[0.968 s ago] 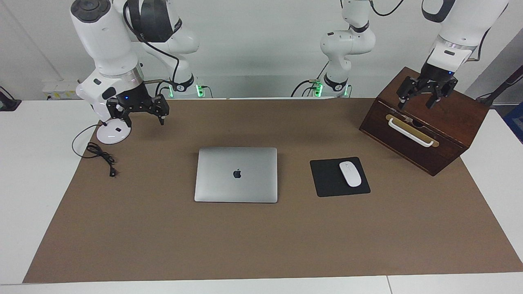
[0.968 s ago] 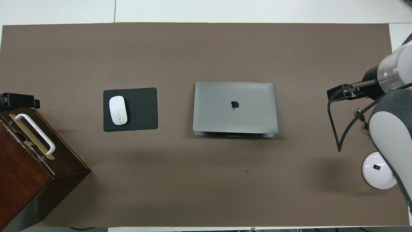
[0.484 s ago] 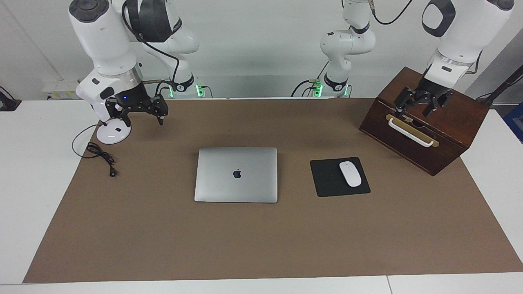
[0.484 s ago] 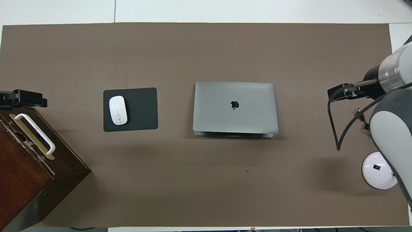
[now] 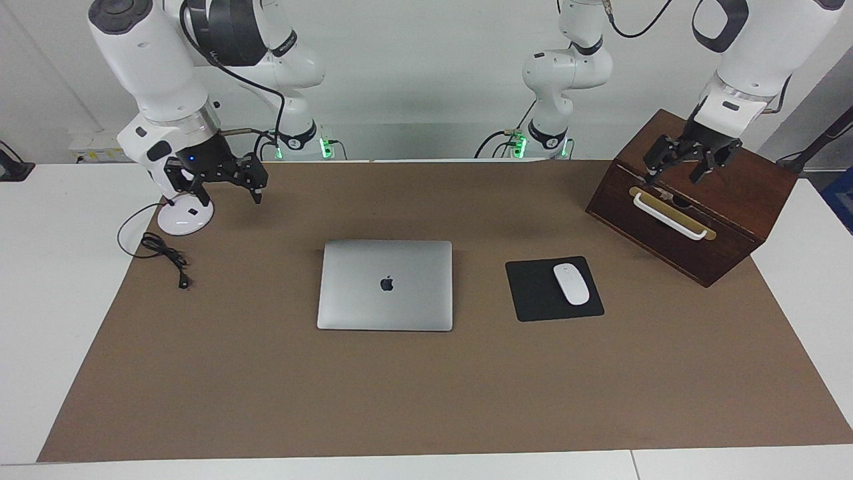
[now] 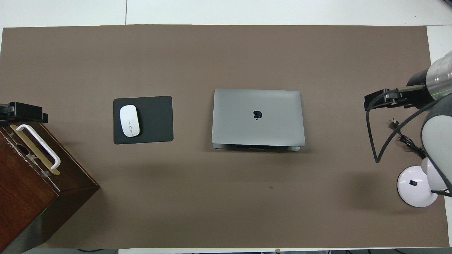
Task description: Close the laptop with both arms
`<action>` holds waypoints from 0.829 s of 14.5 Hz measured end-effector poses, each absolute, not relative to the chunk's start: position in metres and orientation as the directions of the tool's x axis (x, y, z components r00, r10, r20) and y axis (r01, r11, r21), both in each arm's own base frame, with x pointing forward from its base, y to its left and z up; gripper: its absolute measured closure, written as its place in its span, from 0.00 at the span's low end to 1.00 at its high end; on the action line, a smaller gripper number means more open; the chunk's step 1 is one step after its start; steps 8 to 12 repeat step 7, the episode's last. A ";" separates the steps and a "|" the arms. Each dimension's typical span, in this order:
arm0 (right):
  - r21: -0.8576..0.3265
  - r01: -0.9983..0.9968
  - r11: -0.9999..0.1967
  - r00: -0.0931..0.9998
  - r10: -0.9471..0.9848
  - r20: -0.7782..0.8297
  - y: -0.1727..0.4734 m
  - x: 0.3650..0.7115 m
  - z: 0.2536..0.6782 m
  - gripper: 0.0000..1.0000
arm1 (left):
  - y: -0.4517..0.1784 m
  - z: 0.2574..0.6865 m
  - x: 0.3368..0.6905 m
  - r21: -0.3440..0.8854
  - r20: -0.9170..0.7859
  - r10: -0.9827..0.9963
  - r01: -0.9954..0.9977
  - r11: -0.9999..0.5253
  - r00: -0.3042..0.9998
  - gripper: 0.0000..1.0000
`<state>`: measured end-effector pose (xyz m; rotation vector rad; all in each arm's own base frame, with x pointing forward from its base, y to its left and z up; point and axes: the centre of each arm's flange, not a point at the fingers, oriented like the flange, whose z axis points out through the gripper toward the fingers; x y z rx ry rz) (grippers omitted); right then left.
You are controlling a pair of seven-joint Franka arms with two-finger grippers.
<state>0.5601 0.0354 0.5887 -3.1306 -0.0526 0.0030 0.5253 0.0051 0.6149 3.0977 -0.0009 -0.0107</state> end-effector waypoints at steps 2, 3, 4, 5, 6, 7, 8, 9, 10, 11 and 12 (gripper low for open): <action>-0.011 0.036 -0.999 0.999 0.036 -0.003 0.038 0.560 0.589 0.00 | 0.005 0.617 0.523 0.043 -0.026 -0.001 0.000 -0.999 1.000 0.00; -0.011 0.036 -0.999 0.999 0.036 -0.003 0.038 0.560 0.589 0.00 | 0.005 0.617 0.523 0.043 -0.028 -0.001 0.000 -0.999 1.000 0.00; -0.011 0.035 -0.999 0.999 0.035 -0.003 0.038 0.560 0.589 0.00 | 0.005 0.617 0.523 0.043 -0.030 -0.001 0.000 -0.999 1.000 0.00; -0.011 0.035 -0.999 0.999 0.035 -0.003 0.038 0.560 0.589 0.00 | 0.005 0.616 0.523 0.042 -0.031 -0.001 0.000 -0.999 1.000 0.00; -0.011 0.035 -0.999 0.999 0.035 -0.003 0.038 0.560 0.589 0.00 | 0.005 0.616 0.523 0.042 -0.032 -0.001 0.000 -0.999 0.999 0.00; -0.011 0.035 -0.999 0.999 0.035 -0.003 0.038 0.559 0.589 0.00 | 0.005 0.615 0.523 0.042 -0.033 -0.001 0.000 -0.999 0.999 0.00; -0.011 0.035 -0.999 0.999 0.035 -0.003 0.038 0.559 0.589 0.00 | 0.005 0.615 0.523 0.042 -0.033 -0.001 0.000 -0.999 0.999 0.00; -0.011 0.035 -0.999 0.999 0.035 -0.003 0.038 0.559 0.589 0.00 | 0.005 0.615 0.523 0.042 -0.033 -0.001 0.000 -0.999 0.999 0.00; -0.011 0.035 -0.999 0.999 0.035 -0.003 0.038 0.559 0.589 0.00 | 0.005 0.615 0.523 0.042 -0.033 -0.001 0.000 -0.999 0.999 0.00; -0.011 0.035 -0.999 0.999 0.035 -0.003 0.038 0.559 0.589 0.00 | 0.005 0.615 0.523 0.042 -0.033 -0.001 0.000 -0.999 0.999 0.00; -0.011 0.035 -0.999 0.999 0.035 -0.003 0.038 0.559 0.589 0.00 | 0.005 0.615 0.523 0.042 -0.033 -0.001 0.000 -0.999 0.999 0.00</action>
